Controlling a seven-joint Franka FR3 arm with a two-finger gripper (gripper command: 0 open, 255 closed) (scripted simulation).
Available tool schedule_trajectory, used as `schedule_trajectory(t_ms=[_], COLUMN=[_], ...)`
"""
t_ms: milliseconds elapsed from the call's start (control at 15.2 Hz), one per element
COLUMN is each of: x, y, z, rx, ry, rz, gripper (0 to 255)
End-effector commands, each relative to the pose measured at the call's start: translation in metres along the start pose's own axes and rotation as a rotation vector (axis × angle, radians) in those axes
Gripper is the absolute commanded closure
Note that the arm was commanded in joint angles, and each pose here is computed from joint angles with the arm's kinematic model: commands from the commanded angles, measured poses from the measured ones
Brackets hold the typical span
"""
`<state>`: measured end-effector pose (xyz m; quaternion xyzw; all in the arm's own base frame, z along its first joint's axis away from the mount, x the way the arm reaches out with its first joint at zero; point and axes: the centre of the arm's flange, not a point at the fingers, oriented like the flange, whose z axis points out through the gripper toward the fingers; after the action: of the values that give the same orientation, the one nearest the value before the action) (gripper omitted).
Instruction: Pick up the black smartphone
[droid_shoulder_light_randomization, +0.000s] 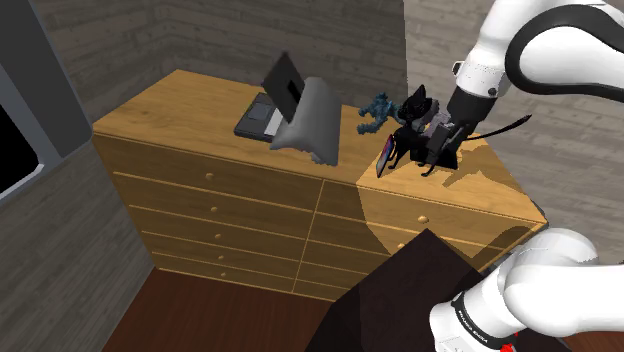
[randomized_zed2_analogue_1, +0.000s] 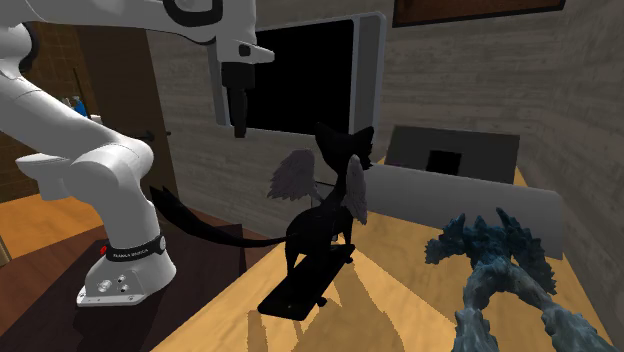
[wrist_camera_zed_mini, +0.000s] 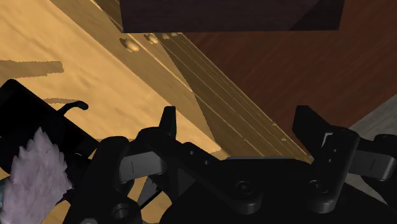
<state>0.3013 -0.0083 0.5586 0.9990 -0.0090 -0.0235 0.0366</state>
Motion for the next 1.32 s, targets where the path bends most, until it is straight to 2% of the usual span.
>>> schedule_trajectory(t_ms=[0, 726, 1188, 1254], x=[0.000, 0.141, 0.207, 0.207], y=[0.000, 0.066, 0.134, 0.134], z=[0.000, 0.048, 0.089, 0.094], rx=[0.000, 0.096, 0.156, 0.156], ry=[0.000, -0.112, -0.182, -0.182], rz=[0.000, 0.448, 0.730, 0.730], gripper=[0, 0, 0, 0])
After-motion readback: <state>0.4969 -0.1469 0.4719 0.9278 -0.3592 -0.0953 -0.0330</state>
